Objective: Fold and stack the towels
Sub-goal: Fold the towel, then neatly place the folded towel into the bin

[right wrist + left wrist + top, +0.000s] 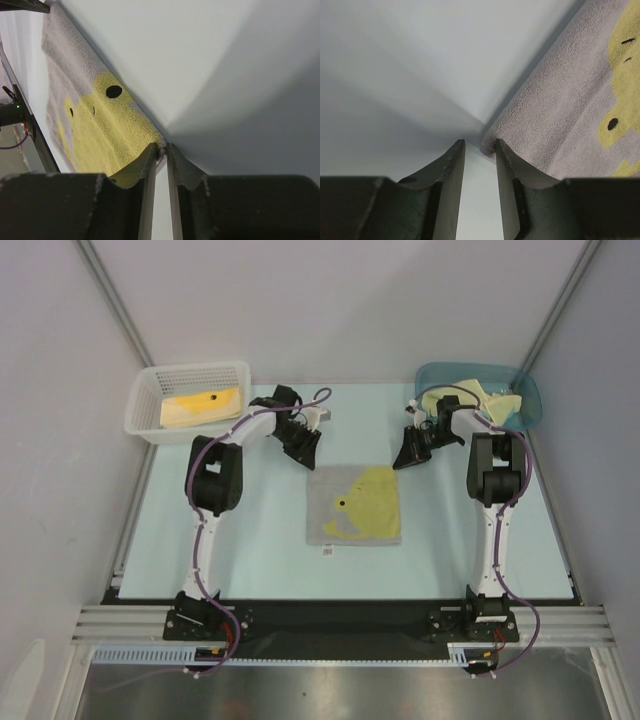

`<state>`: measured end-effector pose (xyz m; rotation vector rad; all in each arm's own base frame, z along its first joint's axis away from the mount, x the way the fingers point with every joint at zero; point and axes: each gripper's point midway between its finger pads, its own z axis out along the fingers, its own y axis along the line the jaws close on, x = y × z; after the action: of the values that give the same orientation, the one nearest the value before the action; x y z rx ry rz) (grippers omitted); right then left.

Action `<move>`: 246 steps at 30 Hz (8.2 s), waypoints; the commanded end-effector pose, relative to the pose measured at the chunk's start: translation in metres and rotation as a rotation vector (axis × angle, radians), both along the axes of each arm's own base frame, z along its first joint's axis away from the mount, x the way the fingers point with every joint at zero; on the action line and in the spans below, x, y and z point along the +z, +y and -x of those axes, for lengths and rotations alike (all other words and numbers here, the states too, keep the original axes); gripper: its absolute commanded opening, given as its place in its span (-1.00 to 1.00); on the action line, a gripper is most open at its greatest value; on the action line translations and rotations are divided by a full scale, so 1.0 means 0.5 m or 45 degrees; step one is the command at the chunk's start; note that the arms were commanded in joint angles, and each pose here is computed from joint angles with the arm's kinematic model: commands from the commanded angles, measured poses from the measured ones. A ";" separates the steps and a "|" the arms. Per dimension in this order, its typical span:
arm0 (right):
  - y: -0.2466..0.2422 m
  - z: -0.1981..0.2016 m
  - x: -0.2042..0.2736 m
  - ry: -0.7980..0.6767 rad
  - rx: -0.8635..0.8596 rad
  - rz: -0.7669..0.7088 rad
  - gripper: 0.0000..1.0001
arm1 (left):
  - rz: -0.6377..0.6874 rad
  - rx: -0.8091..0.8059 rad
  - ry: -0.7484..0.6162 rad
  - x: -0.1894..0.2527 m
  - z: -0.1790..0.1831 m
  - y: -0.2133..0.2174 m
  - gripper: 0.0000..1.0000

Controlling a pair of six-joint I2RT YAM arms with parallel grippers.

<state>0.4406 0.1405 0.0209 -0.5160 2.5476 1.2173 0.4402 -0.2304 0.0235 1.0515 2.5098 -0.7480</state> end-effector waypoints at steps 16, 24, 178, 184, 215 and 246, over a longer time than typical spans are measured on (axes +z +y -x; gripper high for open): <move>-0.036 -0.065 0.028 -0.261 -0.114 0.157 -1.00 | 0.100 0.155 -0.183 0.091 -0.067 0.006 -0.99; -0.037 -0.077 0.103 -0.461 -0.174 0.150 -1.00 | 0.146 0.234 -0.245 0.128 -0.071 0.012 -0.99; 0.015 0.258 0.134 -0.098 -0.670 0.351 -0.51 | 0.062 0.686 -0.153 0.177 0.246 -0.015 0.31; 0.042 0.331 0.108 -0.057 -0.633 0.258 -0.58 | 0.147 0.666 -0.066 0.118 0.303 -0.018 0.40; 0.039 0.363 0.106 -0.146 -0.643 0.245 -0.57 | -0.010 0.828 0.109 -0.037 0.332 -0.003 -0.26; 0.064 0.341 0.224 -0.329 -0.617 0.157 1.00 | -0.232 0.941 -0.032 0.029 0.259 0.034 -0.34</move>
<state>0.2576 0.1694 0.1239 -0.0330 2.3905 0.7803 0.3097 -0.2150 0.0378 0.1201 2.6905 -0.3035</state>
